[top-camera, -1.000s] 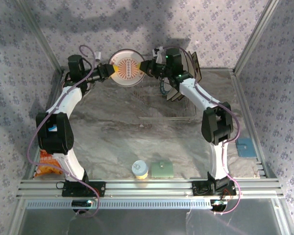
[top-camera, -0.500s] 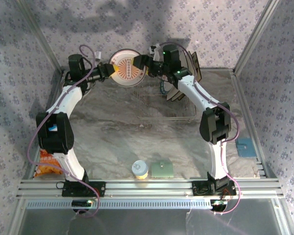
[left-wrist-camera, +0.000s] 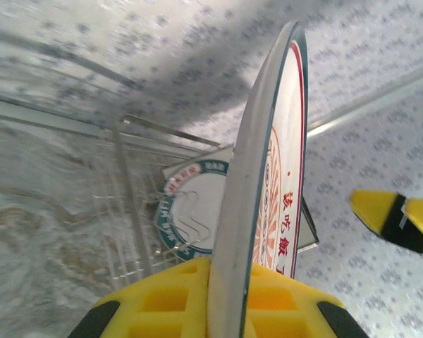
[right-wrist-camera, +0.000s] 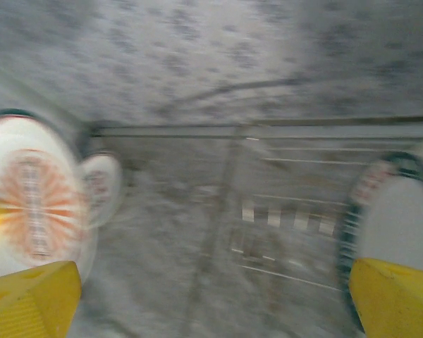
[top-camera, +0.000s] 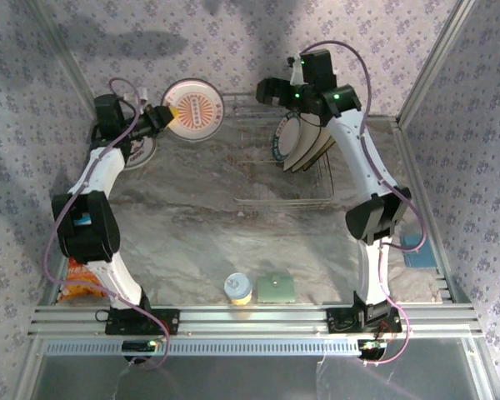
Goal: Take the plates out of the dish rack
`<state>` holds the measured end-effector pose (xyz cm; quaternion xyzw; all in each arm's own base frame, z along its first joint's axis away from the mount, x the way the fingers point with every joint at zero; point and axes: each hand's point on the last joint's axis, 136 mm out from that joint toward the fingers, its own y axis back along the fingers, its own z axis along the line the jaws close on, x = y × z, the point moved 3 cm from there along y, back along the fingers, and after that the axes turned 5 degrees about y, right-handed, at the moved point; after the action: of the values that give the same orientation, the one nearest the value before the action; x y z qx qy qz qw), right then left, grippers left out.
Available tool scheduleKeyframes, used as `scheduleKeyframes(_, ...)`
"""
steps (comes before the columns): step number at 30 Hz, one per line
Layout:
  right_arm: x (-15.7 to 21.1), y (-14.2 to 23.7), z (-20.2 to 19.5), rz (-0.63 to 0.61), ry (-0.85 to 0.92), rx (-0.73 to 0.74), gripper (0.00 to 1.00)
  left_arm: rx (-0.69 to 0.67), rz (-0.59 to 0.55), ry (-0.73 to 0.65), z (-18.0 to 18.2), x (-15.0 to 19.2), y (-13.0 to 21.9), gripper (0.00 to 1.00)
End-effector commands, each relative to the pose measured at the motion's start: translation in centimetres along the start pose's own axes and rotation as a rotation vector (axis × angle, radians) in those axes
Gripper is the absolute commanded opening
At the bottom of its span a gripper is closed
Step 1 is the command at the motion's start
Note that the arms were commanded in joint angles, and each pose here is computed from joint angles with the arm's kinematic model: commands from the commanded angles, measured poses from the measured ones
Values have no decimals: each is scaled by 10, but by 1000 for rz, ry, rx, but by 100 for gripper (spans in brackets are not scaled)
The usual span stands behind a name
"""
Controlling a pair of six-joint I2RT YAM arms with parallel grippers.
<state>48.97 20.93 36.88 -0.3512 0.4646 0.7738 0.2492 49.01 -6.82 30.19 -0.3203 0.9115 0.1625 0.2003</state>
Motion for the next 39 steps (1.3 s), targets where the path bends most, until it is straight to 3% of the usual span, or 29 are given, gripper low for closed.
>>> scheduleKeyframes(1,13,42,-53,72,126,348,100,-46,-124,-58,-13,-24,35,0)
scheduleKeyframes(9,10,97,-116,81,139,592,100,-260,-315,-47,22,-46,90,0)
scheduleKeyframes(18,19,113,-147,89,91,625,100,-437,-449,29,78,-55,125,0)
scheduleKeyframes(39,28,115,-154,82,76,599,100,-642,-483,154,186,-78,120,0)
